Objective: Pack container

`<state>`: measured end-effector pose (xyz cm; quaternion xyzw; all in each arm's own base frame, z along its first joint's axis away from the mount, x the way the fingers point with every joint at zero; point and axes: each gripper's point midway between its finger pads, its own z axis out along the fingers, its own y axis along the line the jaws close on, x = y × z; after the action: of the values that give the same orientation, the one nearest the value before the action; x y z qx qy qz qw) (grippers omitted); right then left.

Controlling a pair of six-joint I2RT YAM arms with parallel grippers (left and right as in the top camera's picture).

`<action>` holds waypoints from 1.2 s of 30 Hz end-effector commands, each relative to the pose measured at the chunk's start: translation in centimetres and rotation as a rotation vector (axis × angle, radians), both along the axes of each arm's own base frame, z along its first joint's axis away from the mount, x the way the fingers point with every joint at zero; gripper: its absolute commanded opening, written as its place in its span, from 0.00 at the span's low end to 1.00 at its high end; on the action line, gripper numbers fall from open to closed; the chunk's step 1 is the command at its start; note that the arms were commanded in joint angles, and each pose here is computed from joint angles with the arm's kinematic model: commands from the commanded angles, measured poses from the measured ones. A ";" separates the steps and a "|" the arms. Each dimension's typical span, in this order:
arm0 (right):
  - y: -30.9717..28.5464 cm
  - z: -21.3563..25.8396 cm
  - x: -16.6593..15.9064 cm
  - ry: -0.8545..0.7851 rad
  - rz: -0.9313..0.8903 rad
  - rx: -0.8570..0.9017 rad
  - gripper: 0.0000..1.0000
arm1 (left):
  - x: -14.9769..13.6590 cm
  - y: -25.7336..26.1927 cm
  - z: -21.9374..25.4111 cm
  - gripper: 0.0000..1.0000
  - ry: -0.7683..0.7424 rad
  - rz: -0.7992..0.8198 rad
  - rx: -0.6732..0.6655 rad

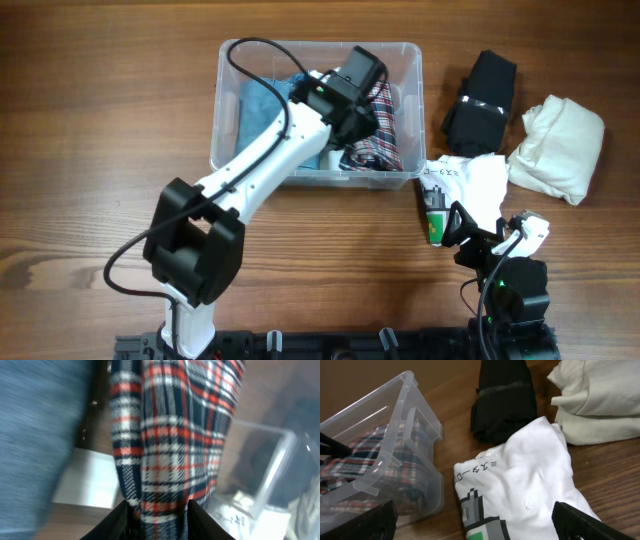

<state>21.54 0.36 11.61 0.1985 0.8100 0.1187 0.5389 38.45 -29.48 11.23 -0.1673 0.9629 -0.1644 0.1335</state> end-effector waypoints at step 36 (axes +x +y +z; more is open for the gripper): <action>2.0 2.8 0.9 -0.104 -0.042 0.467 1.00 | 1.5 17.2 22.4 1.00 -0.431 0.109 0.120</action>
<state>22.55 1.02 14.22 0.2553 0.7588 0.1995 0.5650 42.11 -18.08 28.71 -0.1309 0.9295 -0.1336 0.3179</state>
